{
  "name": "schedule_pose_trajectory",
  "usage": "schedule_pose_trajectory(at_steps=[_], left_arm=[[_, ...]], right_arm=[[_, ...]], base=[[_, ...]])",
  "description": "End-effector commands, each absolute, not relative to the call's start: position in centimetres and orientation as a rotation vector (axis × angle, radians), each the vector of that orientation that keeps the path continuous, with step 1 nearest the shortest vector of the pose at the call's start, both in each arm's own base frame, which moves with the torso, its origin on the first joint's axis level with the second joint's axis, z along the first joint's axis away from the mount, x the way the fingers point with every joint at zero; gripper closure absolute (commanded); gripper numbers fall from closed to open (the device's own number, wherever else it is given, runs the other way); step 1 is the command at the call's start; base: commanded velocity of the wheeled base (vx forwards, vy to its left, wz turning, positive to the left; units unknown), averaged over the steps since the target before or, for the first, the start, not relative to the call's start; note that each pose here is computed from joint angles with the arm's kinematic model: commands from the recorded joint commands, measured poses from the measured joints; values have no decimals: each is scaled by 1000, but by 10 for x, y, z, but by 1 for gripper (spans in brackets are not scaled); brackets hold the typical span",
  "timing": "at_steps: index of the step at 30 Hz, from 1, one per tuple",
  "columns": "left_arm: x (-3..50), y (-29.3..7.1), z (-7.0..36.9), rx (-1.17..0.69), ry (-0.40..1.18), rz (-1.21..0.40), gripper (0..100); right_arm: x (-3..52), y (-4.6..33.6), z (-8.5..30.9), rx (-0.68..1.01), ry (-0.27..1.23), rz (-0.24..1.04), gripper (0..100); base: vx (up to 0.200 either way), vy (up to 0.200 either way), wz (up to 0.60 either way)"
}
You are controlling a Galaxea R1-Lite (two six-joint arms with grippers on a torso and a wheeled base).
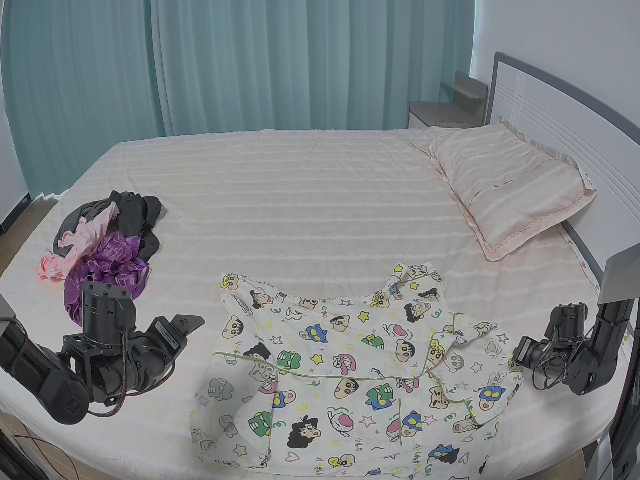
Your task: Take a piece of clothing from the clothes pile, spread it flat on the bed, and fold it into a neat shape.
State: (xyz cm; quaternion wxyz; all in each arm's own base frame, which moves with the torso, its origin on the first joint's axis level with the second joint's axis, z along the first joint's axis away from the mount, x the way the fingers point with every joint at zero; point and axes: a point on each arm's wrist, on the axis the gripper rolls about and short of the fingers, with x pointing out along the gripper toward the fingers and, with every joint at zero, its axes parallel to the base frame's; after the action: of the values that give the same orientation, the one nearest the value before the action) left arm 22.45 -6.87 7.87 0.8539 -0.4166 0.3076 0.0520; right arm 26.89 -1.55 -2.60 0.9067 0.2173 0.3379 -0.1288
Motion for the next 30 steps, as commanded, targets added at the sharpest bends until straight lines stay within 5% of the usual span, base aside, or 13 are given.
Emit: schedule_pose_trajectory(at_steps=[1,15,30], left_arm=[[220,-74,76,-862,673,92,0],[192,-107,34,-874,960,72,0],[187,-136,9,-837,1059,75,0]], right_arm=[[270,-18,-26,454,691,-273,0],[216,-6,6,647,556,-271,0],[216,-7,12,773,513,-290,0]], base=[[0,0,0],[0,0,0],[0,0,0]])
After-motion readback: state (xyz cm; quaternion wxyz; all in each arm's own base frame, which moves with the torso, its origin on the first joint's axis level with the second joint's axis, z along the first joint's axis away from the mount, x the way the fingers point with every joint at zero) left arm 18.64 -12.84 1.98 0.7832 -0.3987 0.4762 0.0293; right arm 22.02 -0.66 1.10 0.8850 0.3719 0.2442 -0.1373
